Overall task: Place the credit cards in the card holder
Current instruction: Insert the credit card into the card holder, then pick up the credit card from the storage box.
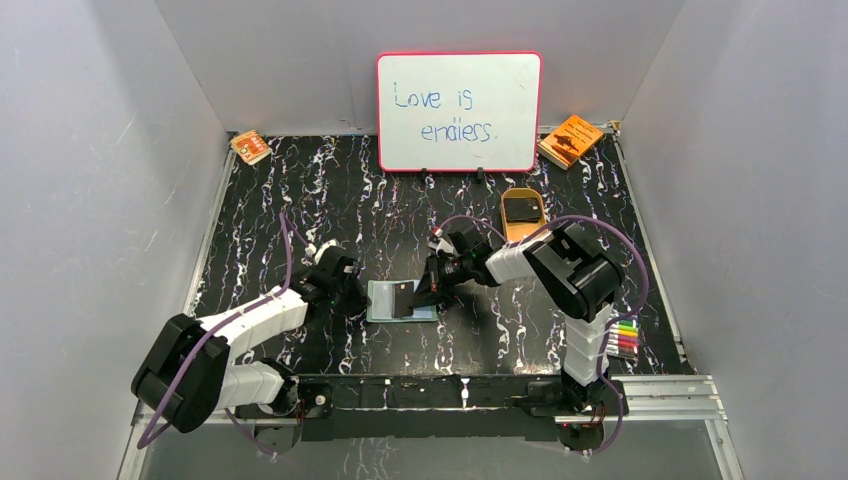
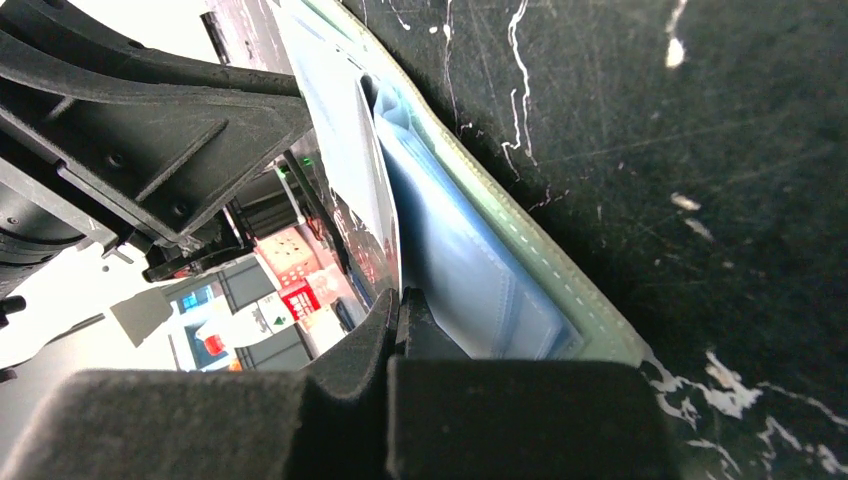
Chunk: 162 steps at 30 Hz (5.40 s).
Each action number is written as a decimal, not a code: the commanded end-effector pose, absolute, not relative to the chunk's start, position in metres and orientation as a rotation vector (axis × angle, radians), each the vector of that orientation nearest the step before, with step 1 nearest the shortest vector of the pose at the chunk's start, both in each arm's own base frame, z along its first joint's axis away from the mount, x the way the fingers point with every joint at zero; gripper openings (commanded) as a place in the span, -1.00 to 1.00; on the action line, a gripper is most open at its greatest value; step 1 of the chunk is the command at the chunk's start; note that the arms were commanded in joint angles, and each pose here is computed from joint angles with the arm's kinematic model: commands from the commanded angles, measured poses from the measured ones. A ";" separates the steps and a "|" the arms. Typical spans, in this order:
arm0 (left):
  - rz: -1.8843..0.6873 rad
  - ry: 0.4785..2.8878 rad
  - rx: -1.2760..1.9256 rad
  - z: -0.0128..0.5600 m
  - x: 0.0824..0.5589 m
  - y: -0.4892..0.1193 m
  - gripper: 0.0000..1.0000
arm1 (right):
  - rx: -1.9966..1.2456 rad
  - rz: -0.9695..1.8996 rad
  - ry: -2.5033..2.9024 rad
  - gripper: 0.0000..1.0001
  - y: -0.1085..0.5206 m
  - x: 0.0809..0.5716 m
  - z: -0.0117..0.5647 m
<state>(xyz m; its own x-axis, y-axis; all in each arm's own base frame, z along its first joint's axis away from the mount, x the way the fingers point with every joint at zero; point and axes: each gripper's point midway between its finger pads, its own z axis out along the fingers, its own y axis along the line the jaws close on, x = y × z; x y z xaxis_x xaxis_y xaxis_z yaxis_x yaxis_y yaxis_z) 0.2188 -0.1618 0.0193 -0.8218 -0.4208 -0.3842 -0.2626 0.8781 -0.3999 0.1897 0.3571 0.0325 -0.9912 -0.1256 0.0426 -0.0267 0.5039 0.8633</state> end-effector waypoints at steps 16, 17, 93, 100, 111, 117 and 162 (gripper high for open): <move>-0.383 2.668 -0.512 0.000 0.198 -0.150 -0.62 | 0.178 -1.592 -2.582 -1.00 0.374 0.189 0.040; -0.376 2.666 -0.512 0.000 0.198 -0.149 -0.63 | 0.188 -1.601 -2.574 -1.00 0.375 0.188 0.041; -0.482 2.662 -0.474 0.004 0.200 -0.163 -1.00 | 0.293 -1.284 -2.823 -0.08 0.404 0.195 0.039; -0.505 2.655 -0.471 0.005 0.202 -0.167 -1.00 | 0.324 -1.246 -2.839 -0.07 0.410 0.193 0.040; -0.587 2.673 -0.458 0.006 0.197 -0.177 -1.00 | 0.308 -1.235 -2.822 -0.07 0.424 0.191 0.042; -0.590 2.673 -0.453 0.009 0.198 -0.178 -1.00 | 0.326 -1.175 -2.835 -0.06 0.423 0.187 0.038; -0.540 2.403 -0.435 0.097 0.224 -0.156 0.51 | -1.793 -1.205 -3.330 0.35 0.113 0.395 0.153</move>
